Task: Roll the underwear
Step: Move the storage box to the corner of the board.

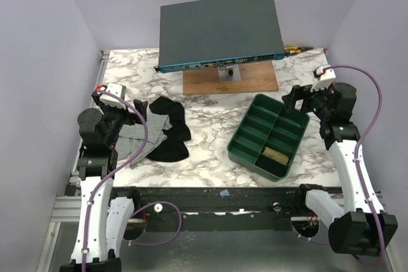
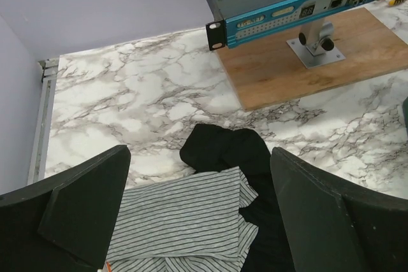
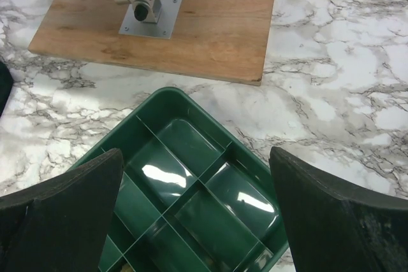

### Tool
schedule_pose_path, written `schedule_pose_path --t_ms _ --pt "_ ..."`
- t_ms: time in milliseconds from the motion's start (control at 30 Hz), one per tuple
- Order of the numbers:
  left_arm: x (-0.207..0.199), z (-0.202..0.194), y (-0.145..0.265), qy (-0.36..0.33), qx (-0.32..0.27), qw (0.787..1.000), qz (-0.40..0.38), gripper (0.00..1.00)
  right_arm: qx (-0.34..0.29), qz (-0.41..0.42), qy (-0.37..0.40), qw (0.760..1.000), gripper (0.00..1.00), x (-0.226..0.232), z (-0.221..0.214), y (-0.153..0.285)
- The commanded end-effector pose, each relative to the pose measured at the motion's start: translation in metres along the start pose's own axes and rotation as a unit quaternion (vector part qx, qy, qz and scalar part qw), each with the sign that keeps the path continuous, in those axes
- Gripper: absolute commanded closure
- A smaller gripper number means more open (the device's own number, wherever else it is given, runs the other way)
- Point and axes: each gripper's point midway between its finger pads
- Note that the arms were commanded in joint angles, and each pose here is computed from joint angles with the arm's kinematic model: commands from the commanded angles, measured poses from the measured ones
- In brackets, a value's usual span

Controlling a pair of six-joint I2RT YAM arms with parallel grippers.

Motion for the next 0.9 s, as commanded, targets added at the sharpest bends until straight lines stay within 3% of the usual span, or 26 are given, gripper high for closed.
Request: schedule_pose_path --t_ms 0,367,733,867 --pt "-0.004 -0.004 0.002 0.005 0.002 1.0 -0.009 0.01 0.004 0.015 0.002 1.0 0.0 0.005 -0.004 0.001" --pt "0.004 0.001 0.007 0.008 0.014 1.0 0.009 0.01 0.017 0.036 0.032 0.999 0.0 0.012 -0.003 0.006" --pt "-0.009 -0.006 0.003 -0.016 0.016 0.999 -0.035 0.01 0.132 0.11 0.127 0.977 0.01 0.018 -0.067 0.016" --pt "-0.014 -0.007 0.002 -0.013 0.018 0.999 -0.05 0.01 0.169 0.116 0.151 0.967 0.09 0.012 -0.097 0.019"
Point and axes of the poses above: each gripper's point midway between its finger pads, its own y axis back along the fingers, its own x axis along the line the jaws close on, z = x × y, and after that the axes turned 13 degrees about -y, right-handed
